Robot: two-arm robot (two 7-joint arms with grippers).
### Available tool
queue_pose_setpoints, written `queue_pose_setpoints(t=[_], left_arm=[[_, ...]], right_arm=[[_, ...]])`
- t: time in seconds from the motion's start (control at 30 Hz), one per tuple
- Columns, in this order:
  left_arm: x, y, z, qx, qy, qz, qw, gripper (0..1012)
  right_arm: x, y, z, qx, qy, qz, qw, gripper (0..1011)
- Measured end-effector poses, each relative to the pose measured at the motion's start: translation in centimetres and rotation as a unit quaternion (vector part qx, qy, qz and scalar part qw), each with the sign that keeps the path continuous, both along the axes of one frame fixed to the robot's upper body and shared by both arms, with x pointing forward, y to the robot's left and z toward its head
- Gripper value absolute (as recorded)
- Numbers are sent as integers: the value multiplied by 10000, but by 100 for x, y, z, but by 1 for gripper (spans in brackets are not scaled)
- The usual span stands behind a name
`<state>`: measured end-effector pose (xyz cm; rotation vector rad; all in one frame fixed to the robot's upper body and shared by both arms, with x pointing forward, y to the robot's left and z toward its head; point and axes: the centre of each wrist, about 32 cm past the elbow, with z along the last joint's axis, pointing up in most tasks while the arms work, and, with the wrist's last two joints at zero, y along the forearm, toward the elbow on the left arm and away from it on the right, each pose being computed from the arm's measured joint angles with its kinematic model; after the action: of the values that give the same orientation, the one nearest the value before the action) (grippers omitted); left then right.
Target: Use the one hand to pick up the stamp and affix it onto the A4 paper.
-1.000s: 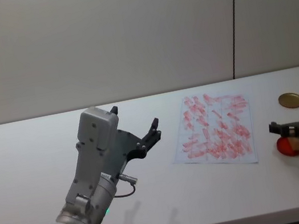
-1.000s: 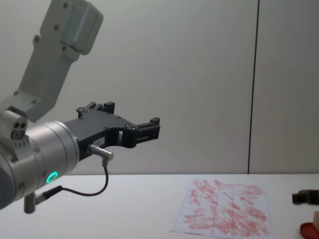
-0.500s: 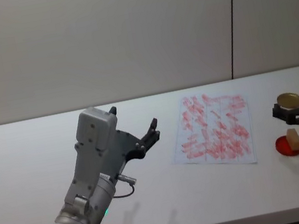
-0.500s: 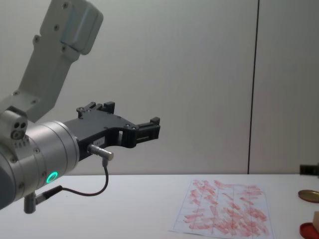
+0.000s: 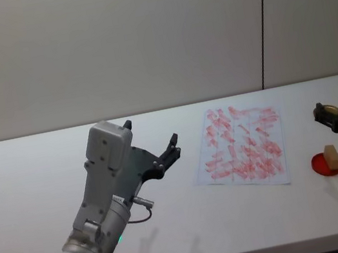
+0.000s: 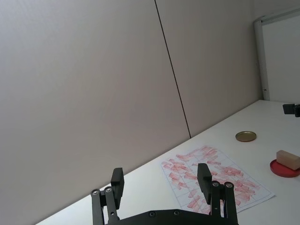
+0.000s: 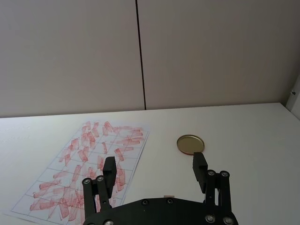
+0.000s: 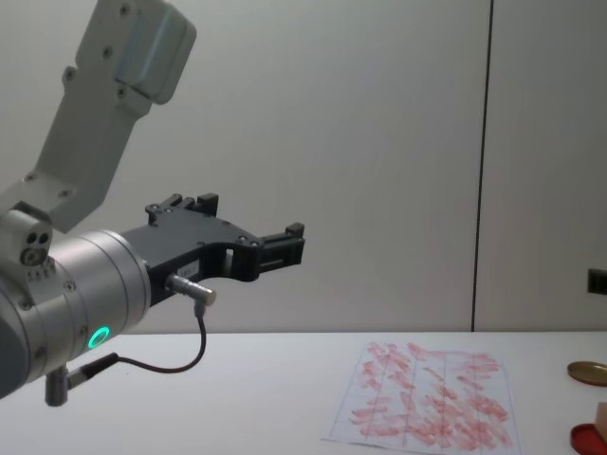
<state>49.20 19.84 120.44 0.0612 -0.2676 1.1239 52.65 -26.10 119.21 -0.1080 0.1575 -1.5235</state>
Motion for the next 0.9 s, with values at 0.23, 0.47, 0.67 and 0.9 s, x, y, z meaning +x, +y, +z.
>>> queue_pose_setpoints(t=[0.23,0.47,0.67,0.9], left_arm=[[0,0,0,0,0,0,10000,993],[0,0,0,0,1,-1,10000,993],[0,0,0,0,0,-2,10000,993],[0,0,0,0,0,-1,10000,993]], right_arm=[[-78,2,4,-78,-169,126,9997,1001],[-240,31,5,-190,-475,404,9979,1001],[-385,73,0,-241,-709,670,9949,1001],[-609,151,-18,-248,-987,1086,9889,1001]])
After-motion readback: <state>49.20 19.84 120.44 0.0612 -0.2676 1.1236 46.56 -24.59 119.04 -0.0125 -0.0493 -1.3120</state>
